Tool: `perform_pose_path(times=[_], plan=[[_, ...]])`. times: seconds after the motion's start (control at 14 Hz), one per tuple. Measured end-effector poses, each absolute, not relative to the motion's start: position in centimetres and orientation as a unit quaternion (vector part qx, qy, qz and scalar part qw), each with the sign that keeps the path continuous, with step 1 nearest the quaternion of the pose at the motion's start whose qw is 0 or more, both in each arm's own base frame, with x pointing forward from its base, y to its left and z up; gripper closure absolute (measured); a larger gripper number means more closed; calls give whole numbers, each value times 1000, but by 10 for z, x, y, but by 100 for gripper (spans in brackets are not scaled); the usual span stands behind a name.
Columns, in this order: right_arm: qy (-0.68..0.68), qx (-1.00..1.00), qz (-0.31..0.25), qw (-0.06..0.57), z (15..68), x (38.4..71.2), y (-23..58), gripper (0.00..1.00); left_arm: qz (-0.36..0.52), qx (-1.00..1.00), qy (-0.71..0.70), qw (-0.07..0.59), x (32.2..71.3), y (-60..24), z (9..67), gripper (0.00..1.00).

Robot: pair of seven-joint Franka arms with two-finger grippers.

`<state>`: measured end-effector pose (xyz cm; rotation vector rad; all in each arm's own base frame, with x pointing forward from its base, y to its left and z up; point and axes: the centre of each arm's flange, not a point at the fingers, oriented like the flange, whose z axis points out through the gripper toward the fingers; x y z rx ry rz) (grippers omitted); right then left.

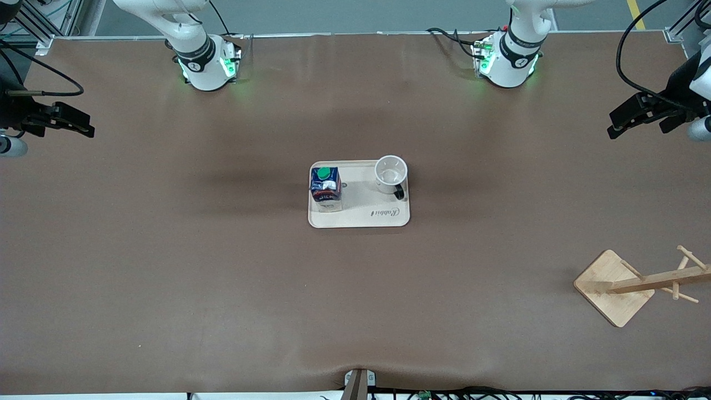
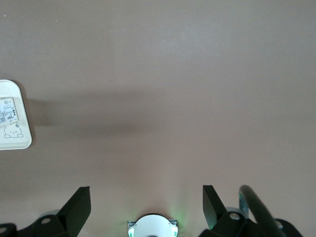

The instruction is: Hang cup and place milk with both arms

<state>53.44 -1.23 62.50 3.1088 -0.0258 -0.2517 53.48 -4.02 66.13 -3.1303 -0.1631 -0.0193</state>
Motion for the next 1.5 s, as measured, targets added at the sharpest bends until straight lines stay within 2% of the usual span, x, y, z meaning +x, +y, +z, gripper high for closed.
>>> perform_pose_path(times=[0.71, 1.5], plan=[[-7, 996, -86, 11, 623, 534, -11, 0, -1, -999, -44, 3, 544, -49, 654, 0], [-6, 996, -91, 11, 622, 534, -10, 0, 32, -999, 19, 4, 550, -163, 563, 0]])
